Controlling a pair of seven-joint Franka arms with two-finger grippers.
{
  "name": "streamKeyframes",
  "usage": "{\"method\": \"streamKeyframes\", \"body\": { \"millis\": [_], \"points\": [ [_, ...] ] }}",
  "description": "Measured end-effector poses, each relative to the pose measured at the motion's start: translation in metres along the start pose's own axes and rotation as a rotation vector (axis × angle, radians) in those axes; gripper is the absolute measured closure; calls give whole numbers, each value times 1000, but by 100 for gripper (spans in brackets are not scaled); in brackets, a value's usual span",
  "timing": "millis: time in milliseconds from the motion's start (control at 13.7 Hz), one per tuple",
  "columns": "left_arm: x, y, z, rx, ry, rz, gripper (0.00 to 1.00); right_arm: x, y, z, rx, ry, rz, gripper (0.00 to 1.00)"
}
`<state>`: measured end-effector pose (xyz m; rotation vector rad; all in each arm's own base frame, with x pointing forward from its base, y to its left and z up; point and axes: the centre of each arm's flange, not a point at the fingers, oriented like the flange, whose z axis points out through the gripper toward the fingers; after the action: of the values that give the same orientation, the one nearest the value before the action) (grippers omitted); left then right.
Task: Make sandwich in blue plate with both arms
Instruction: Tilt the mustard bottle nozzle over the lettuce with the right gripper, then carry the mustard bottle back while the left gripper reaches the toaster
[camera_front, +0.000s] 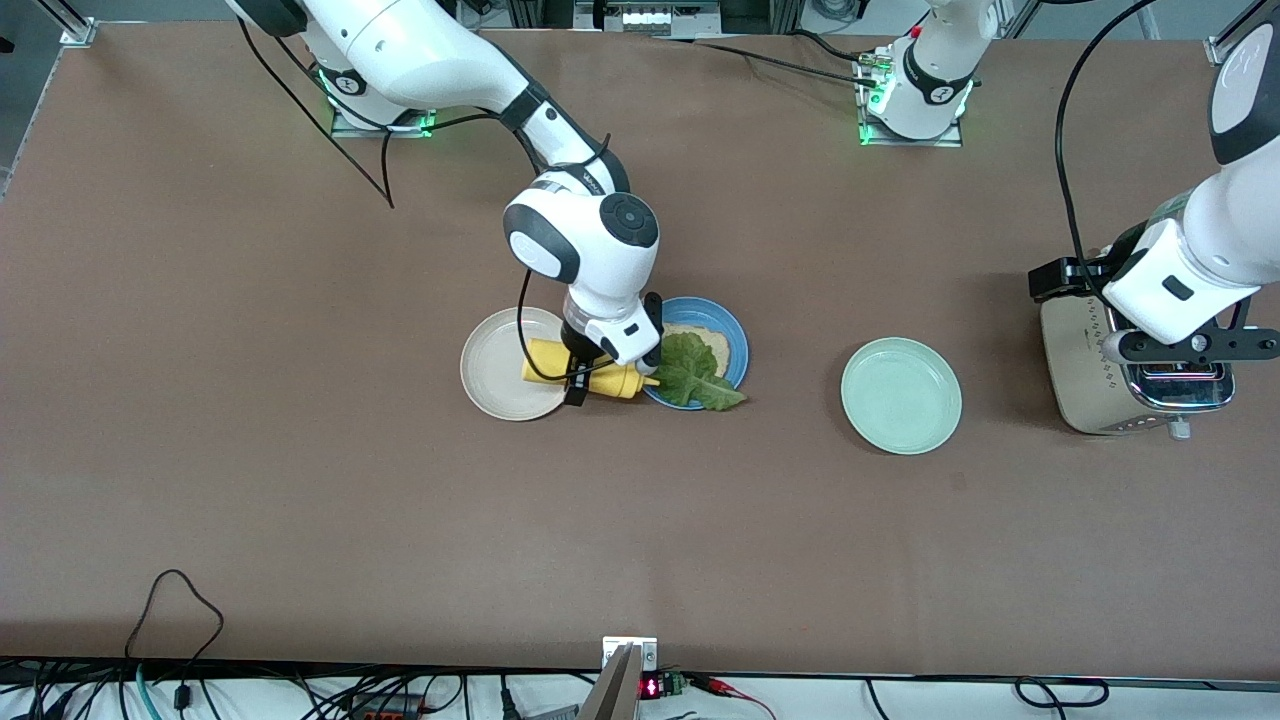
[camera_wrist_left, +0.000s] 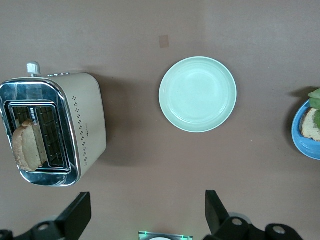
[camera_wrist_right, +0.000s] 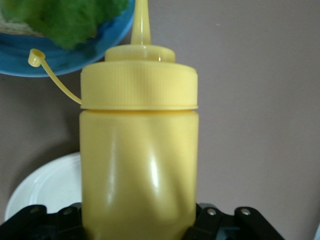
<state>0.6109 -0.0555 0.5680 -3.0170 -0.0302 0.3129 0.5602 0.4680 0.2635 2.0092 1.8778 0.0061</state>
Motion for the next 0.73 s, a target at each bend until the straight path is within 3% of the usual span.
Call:
{"method": "streamKeyframes", "body": {
  "millis": [146, 292, 584, 730],
  "points": [
    [0, -1, 0, 0, 0, -2, 0, -22, 24, -6, 7, 7, 35, 53],
    [0, -2, 0, 0, -1, -4, 0, -56, 54, -21, 71, 65, 52, 53],
    [1, -4, 1, -1, -3, -7, 0, -142, 113, -52, 195, 237, 81, 53],
    [0, -5, 2, 1, -12, -11, 0, -188, 135, -47, 278, 356, 74, 53]
  ]
}}
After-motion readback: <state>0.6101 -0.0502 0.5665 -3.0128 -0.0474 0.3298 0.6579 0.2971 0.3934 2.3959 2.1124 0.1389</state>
